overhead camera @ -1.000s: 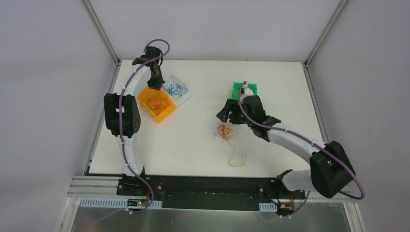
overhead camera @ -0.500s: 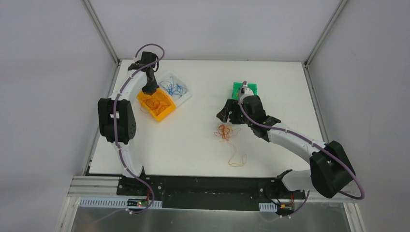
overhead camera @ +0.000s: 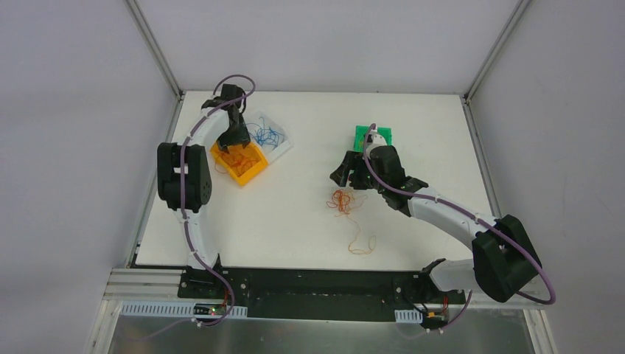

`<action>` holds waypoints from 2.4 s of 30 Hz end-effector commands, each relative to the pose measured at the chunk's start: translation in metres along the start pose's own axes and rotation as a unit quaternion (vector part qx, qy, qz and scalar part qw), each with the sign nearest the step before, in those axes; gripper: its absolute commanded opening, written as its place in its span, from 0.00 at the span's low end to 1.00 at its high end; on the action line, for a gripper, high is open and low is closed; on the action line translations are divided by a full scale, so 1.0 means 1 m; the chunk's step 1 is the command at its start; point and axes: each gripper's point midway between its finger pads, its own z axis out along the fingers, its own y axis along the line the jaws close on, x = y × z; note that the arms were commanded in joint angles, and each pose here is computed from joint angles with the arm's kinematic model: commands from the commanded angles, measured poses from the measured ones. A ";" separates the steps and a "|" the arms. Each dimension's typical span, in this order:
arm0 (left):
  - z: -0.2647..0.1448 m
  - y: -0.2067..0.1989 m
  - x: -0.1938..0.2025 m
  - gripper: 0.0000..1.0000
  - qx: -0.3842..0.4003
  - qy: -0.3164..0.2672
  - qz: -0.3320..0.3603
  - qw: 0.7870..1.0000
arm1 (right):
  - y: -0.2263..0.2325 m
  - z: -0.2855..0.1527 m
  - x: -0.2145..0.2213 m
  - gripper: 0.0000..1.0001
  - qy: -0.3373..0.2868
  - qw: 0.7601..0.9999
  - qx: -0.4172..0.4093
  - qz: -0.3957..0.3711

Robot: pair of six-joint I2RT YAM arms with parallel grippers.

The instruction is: Untangle the cables

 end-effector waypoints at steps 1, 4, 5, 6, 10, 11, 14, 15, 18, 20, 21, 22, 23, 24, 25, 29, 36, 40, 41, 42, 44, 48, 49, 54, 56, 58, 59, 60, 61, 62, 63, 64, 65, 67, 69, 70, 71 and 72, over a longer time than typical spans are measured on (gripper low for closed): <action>-0.072 -0.002 -0.038 0.59 0.051 -0.077 -0.021 0.995 | 0.013 -0.004 -0.017 0.73 -0.022 1.000 -0.020 0.001; -0.095 0.006 -0.036 0.62 0.058 -0.096 -0.032 0.993 | 0.012 -0.004 -0.017 0.73 -0.021 1.000 -0.019 0.000; -0.101 0.010 -0.033 0.63 0.058 -0.103 -0.035 0.992 | 0.012 -0.004 -0.018 0.73 -0.022 1.000 -0.019 0.000; -0.106 0.015 -0.030 0.66 0.058 -0.110 -0.038 0.991 | 0.012 -0.004 -0.018 0.73 -0.022 1.000 -0.019 0.000; -0.118 0.034 -0.008 0.74 0.057 -0.143 -0.060 0.986 | 0.013 -0.005 -0.017 0.73 -0.021 1.000 -0.021 0.001; -0.115 0.040 0.001 0.77 0.054 -0.153 -0.073 0.984 | 0.013 -0.005 -0.017 0.73 -0.022 1.000 -0.021 0.000; -0.111 0.057 0.016 0.84 0.052 -0.186 -0.112 0.975 | 0.012 -0.008 -0.020 0.73 -0.030 0.999 -0.019 0.003; -0.109 0.061 0.020 0.85 0.057 -0.192 -0.125 0.972 | 0.013 -0.010 -0.021 0.73 -0.035 0.999 -0.020 0.004; -0.095 0.077 0.030 0.85 0.058 -0.197 -0.161 0.966 | 0.015 -0.015 -0.025 0.73 -0.054 0.998 -0.029 0.006; -0.082 0.088 0.035 0.84 0.057 -0.187 -0.192 0.962 | 0.014 -0.016 -0.025 0.73 -0.057 0.998 -0.029 0.006; -0.075 0.091 0.038 0.83 0.067 -0.182 -0.210 0.958 | 0.014 -0.016 -0.024 0.73 -0.056 0.998 -0.030 0.006; -0.070 0.091 0.038 0.82 0.087 -0.180 -0.233 0.952 | 0.015 -0.015 -0.024 0.73 -0.054 0.998 -0.031 0.007; -0.064 0.090 0.041 0.80 0.110 -0.177 -0.255 0.944 | 0.015 -0.015 -0.023 0.73 -0.053 0.998 -0.032 0.007; -0.061 0.091 0.041 0.79 0.135 -0.179 -0.281 0.933 | 0.015 -0.014 -0.023 0.73 -0.052 0.998 -0.031 0.008; -0.057 0.091 0.042 0.78 0.160 -0.182 -0.303 0.922 | 0.015 -0.014 -0.023 0.73 -0.052 0.998 -0.030 0.008; -0.046 0.101 0.045 0.75 0.208 -0.172 -0.366 0.890 | 0.015 -0.014 -0.024 0.73 -0.053 0.998 -0.031 0.007; -0.035 0.089 0.030 0.64 0.275 -0.139 -0.400 0.863 | 0.014 -0.014 -0.023 0.73 -0.052 0.998 -0.030 0.007; -0.034 0.079 0.030 0.57 0.304 -0.130 -0.393 0.858 | 0.014 -0.013 -0.024 0.73 -0.052 0.998 -0.029 0.007; -0.033 0.079 0.030 0.56 0.304 -0.130 -0.392 0.859 | 0.014 -0.013 -0.023 0.73 -0.051 0.998 -0.029 0.008; -0.031 0.079 0.030 0.53 0.304 -0.128 -0.390 0.860 | 0.014 -0.012 -0.023 0.73 -0.050 0.998 -0.030 0.008; -0.029 0.078 0.029 0.48 0.306 -0.124 -0.389 0.860 | 0.014 -0.011 -0.022 0.73 -0.049 0.998 -0.029 0.008; -0.026 0.074 0.020 0.41 0.315 -0.121 -0.387 0.858 | 0.013 -0.010 -0.021 0.73 -0.046 0.999 -0.027 0.009; -0.024 0.074 0.020 0.41 0.315 -0.118 -0.387 0.859 | 0.013 -0.010 -0.021 0.73 -0.046 0.999 -0.027 0.009; -0.016 0.077 0.019 0.39 0.301 -0.116 -0.384 0.865 | 0.012 -0.009 -0.022 0.73 -0.046 0.999 -0.025 0.009; -0.013 0.079 0.021 0.38 0.292 -0.116 -0.379 0.871 | 0.011 -0.010 -0.022 0.73 -0.047 0.999 -0.024 0.009; -0.011 0.082 0.023 0.37 0.281 -0.121 -0.373 0.876 | 0.011 -0.009 -0.022 0.73 -0.046 0.999 -0.025 0.009; -0.010 0.083 0.022 0.37 0.277 -0.124 -0.370 0.878 | 0.011 -0.009 -0.021 0.73 -0.046 0.999 -0.025 0.010; -0.009 0.084 0.022 0.37 0.274 -0.124 -0.368 0.880 | 0.011 -0.009 -0.021 0.73 -0.045 0.999 -0.025 0.010; -0.007 0.083 0.021 0.37 0.273 -0.124 -0.365 0.881 | 0.011 -0.009 -0.021 0.73 -0.045 0.999 -0.025 0.010; -0.006 0.082 0.021 0.36 0.274 -0.124 -0.363 0.882 | 0.011 -0.008 -0.021 0.73 -0.045 0.999 -0.025 0.010; -0.004 0.081 0.021 0.37 0.274 -0.122 -0.361 0.883 | 0.011 -0.008 -0.021 0.73 -0.045 0.999 -0.024 0.010; -0.001 0.079 0.022 0.36 0.274 -0.119 -0.359 0.884 | 0.010 -0.007 -0.020 0.73 -0.044 0.999 -0.023 0.011; 0.001 0.078 0.022 0.36 0.275 -0.119 -0.357 0.885 | 0.010 -0.007 -0.020 0.73 -0.043 0.999 -0.023 0.011; 0.003 0.076 0.021 0.33 0.274 -0.119 -0.351 0.887 | 0.010 -0.006 -0.020 0.73 -0.042 0.999 -0.023 0.011; 0.005 0.076 0.019 0.23 0.272 -0.122 -0.347 0.890 | 0.009 -0.006 -0.020 0.73 -0.041 0.999 -0.022 0.011; 0.005 0.076 0.018 0.17 0.271 -0.123 -0.345 0.890 | 0.010 -0.006 -0.020 0.73 -0.041 0.999 -0.023 0.012; 0.004 0.076 0.017 0.11 0.271 -0.126 -0.342 0.891 | 0.010 -0.006 -0.020 0.73 -0.040 0.999 -0.024 0.012; 0.003 0.076 0.015 0.04 0.273 -0.128 -0.340 0.891 | 0.010 -0.005 -0.019 0.73 -0.039 0.999 -0.024 0.013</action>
